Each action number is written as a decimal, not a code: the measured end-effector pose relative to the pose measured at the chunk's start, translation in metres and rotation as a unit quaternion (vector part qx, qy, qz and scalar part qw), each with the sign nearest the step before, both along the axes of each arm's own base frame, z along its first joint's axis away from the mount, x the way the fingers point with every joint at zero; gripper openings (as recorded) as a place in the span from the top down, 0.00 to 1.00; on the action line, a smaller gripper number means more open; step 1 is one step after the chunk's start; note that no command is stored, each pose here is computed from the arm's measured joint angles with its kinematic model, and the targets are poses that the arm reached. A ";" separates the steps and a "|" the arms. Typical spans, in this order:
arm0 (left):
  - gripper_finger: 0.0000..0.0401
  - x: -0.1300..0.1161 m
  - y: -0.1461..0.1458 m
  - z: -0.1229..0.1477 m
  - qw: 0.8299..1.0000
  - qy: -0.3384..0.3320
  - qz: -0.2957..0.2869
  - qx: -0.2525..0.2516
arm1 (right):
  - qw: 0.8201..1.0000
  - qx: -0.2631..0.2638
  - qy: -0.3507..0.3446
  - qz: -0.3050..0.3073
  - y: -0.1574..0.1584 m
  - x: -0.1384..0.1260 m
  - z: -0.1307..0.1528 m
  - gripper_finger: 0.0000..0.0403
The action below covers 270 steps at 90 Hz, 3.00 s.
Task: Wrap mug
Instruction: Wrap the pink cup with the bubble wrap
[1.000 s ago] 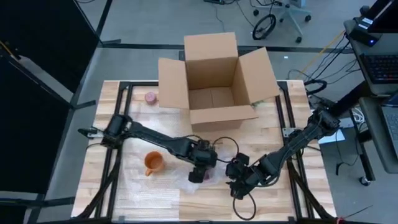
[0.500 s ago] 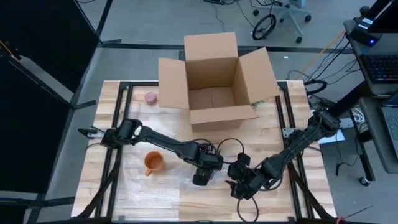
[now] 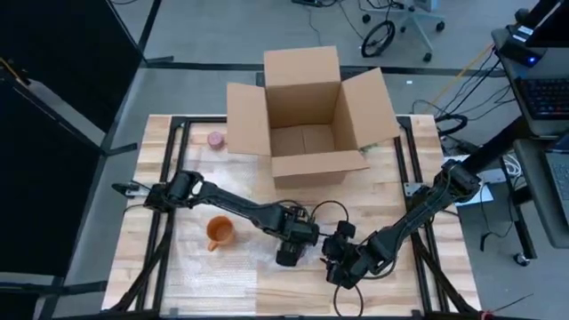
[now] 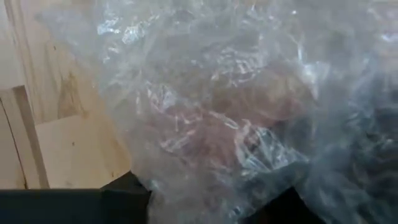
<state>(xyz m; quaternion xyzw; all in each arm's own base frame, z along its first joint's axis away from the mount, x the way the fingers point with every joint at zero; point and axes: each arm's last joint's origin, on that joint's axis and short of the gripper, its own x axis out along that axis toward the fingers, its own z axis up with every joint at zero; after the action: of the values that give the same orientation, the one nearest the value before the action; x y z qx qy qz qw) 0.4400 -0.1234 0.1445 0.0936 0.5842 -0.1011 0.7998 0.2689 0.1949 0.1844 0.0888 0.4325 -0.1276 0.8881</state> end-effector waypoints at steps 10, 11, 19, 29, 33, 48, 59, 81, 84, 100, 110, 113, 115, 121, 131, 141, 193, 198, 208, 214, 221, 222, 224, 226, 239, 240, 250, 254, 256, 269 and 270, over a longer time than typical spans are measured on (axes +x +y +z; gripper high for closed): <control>0.57 -0.001 0.001 0.005 1.000 -0.002 0.002 -0.002 | 1.000 0.000 0.000 0.000 0.000 0.000 0.000 0.43; 0.57 -0.001 0.001 0.005 1.000 -0.002 0.001 -0.003 | 1.000 0.000 0.000 0.000 0.000 0.000 0.000 0.43; 0.57 -0.002 0.001 0.016 1.000 -0.011 -0.001 -0.011 | 1.000 0.002 -0.002 0.000 0.001 0.000 0.000 0.43; 0.54 -0.003 0.001 0.027 1.000 -0.019 -0.005 -0.015 | 1.000 0.002 -0.002 0.000 0.001 0.000 0.000 0.43; 0.53 -0.004 0.001 0.032 1.000 -0.021 -0.006 -0.016 | 1.000 0.002 -0.001 0.000 0.001 0.000 0.000 0.43; 0.47 -0.006 0.001 0.048 0.999 -0.023 -0.009 -0.022 | 1.000 0.002 -0.002 0.000 0.001 0.000 0.000 0.43; 0.43 -0.005 0.001 0.059 0.999 -0.027 -0.019 -0.020 | 1.000 0.001 -0.002 0.001 0.001 0.000 0.000 0.43; 0.40 -0.002 0.000 0.078 0.999 -0.033 -0.026 -0.019 | 1.000 0.001 -0.002 0.001 0.001 0.000 0.000 0.43; 0.40 -0.002 0.000 0.080 0.999 -0.034 -0.029 -0.018 | 1.000 0.001 -0.002 0.001 0.001 0.000 0.000 0.43; 0.40 -0.002 0.001 0.087 0.999 -0.038 -0.028 -0.014 | 1.000 0.001 -0.002 0.001 0.001 0.000 0.000 0.43; 0.40 -0.004 0.001 0.086 0.999 -0.024 -0.027 -0.008 | 1.000 0.000 -0.006 0.009 0.001 0.001 0.001 0.43; 0.40 -0.004 0.001 0.086 0.999 -0.023 -0.027 -0.008 | 1.000 -0.001 -0.008 0.014 0.001 0.001 0.003 0.43; 0.40 -0.004 0.001 0.086 0.999 -0.023 -0.027 -0.008 | 1.000 -0.001 -0.011 0.016 0.001 0.000 0.005 0.43; 0.40 -0.005 0.001 0.086 0.999 -0.022 -0.030 -0.007 | 0.999 -0.001 -0.031 0.018 0.000 -0.001 0.014 0.43; 0.40 -0.005 0.001 0.086 0.999 -0.022 -0.036 -0.004 | 0.996 -0.012 -0.080 0.026 -0.001 -0.004 0.034 0.45; 0.40 -0.005 0.001 0.087 0.999 -0.023 -0.044 -0.001 | 0.989 -0.039 -0.137 0.030 0.001 -0.007 0.050 0.47; 0.40 -0.008 0.001 0.086 0.999 -0.014 -0.049 0.015 | 0.983 -0.099 -0.141 0.059 -0.003 0.042 0.004 0.64; 0.40 -0.008 0.001 0.086 0.999 -0.012 -0.050 0.016 | 0.984 -0.098 -0.137 0.063 -0.002 0.043 0.002 0.66; 0.40 -0.010 0.001 0.089 0.998 0.001 -0.050 0.024 | 0.984 -0.097 -0.134 0.067 -0.001 0.043 0.000 0.68; 0.40 -0.011 0.002 0.091 0.998 0.005 -0.049 0.033 | 0.984 -0.095 -0.133 0.068 -0.002 0.043 0.000 0.68; 0.40 -0.014 0.003 0.094 0.998 0.011 -0.046 0.051 | 0.985 -0.092 -0.130 0.071 -0.002 0.044 0.000 0.68; 0.40 -0.014 0.003 0.095 0.997 0.011 -0.046 0.053 | 0.985 -0.092 -0.130 0.072 -0.002 0.044 0.000 0.68; 0.40 -0.016 0.004 0.097 0.997 0.013 -0.045 0.058 | 0.985 -0.092 -0.129 0.072 -0.002 0.043 0.000 0.68; 0.40 -0.017 0.004 0.098 0.997 0.015 -0.045 0.061 | 0.985 -0.092 -0.128 0.073 -0.002 0.043 0.000 0.69; 0.40 -0.024 0.007 0.121 0.996 -0.018 -0.036 0.075 | 0.986 -0.088 -0.120 0.078 -0.002 0.043 -0.003 0.69; 0.40 -0.024 0.008 0.123 0.996 -0.020 -0.035 0.076 | 0.986 -0.088 -0.120 0.077 -0.002 0.043 -0.003 0.69; 0.40 -0.030 0.010 0.138 0.995 -0.042 -0.027 0.083 | 0.986 -0.088 -0.119 0.078 -0.002 0.043 -0.003 0.69; 0.40 -0.033 0.011 0.147 0.995 -0.055 -0.026 0.080 | 0.986 -0.089 -0.119 0.078 -0.002 0.042 -0.003 0.69; 0.40 -0.035 0.012 0.152 0.995 -0.062 -0.024 0.078 | 0.986 -0.089 -0.119 0.078 -0.002 0.042 -0.003 0.69; 0.40 -0.048 0.014 0.179 0.992 -0.100 -0.017 0.072 | 0.986 -0.088 -0.119 0.077 -0.002 0.043 -0.003 0.69; 0.40 -0.049 0.014 0.180 0.992 -0.102 -0.015 0.073 | 0.986 -0.088 -0.119 0.077 -0.002 0.043 -0.003 0.69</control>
<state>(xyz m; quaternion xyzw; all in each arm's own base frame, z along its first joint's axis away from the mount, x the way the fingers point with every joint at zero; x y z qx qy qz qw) 0.3912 -0.1093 0.3246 0.1701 0.5038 -0.0603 0.8448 0.3114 0.1931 0.1814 -0.0088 0.3160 -0.0847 0.9449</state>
